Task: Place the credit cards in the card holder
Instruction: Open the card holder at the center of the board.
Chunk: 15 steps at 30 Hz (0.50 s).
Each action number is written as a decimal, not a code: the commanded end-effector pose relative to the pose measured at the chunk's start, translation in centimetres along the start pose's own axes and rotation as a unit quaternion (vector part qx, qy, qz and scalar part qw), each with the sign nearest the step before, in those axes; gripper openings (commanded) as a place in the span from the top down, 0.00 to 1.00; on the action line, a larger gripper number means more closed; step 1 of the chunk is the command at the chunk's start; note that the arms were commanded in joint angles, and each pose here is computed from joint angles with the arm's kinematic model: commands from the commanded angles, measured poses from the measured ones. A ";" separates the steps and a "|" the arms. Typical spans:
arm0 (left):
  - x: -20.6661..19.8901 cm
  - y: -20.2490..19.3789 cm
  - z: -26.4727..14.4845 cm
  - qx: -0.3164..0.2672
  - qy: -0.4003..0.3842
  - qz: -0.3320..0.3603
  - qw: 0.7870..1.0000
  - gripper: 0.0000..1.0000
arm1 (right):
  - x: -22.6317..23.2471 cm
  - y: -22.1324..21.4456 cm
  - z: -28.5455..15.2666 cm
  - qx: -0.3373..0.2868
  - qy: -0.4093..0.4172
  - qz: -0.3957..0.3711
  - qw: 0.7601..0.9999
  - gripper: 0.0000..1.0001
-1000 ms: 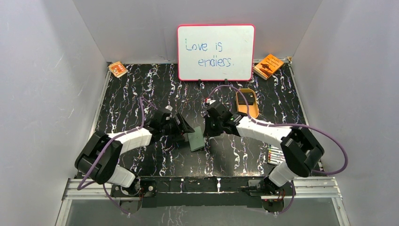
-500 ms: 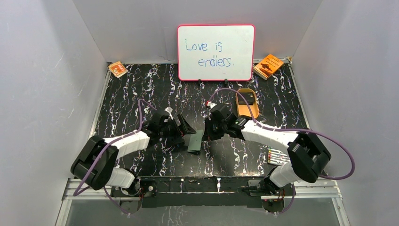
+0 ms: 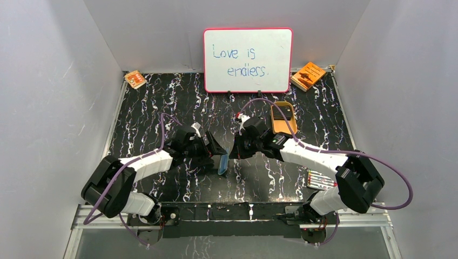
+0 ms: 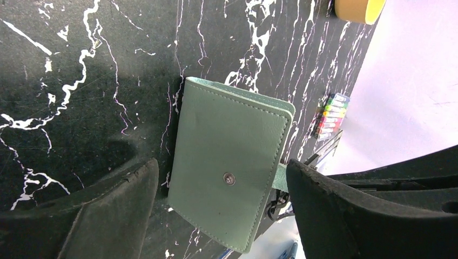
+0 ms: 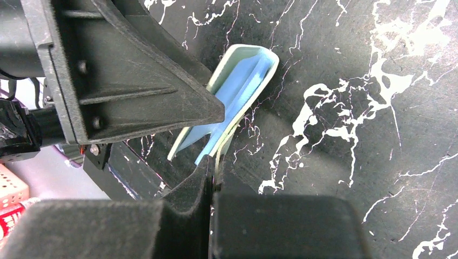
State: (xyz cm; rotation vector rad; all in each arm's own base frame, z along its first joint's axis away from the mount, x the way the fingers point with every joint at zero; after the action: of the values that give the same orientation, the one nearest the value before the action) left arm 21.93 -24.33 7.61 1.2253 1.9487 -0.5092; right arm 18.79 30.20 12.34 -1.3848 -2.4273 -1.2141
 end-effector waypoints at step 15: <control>-0.5 -0.3 0.1 0.010 -0.001 0.014 1.000 0.64 | 0.2 0.5 -0.7 -0.026 0.009 -0.003 1.000 1.00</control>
State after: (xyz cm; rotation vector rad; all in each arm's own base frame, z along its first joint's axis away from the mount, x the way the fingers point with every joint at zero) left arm 21.80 -24.62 7.32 1.2456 1.9428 -0.5131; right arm 18.56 29.91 11.94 -1.3891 -2.4288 -1.2065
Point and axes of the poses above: each gripper's point midway between its finger pads, its own z axis out along the fingers, its own x axis along the line the jaws close on, y = z × x, the point moved 2 cm from there along -z, back along the fingers, and after that the axes turned 9 degrees about -z, right-handed, at the moved point
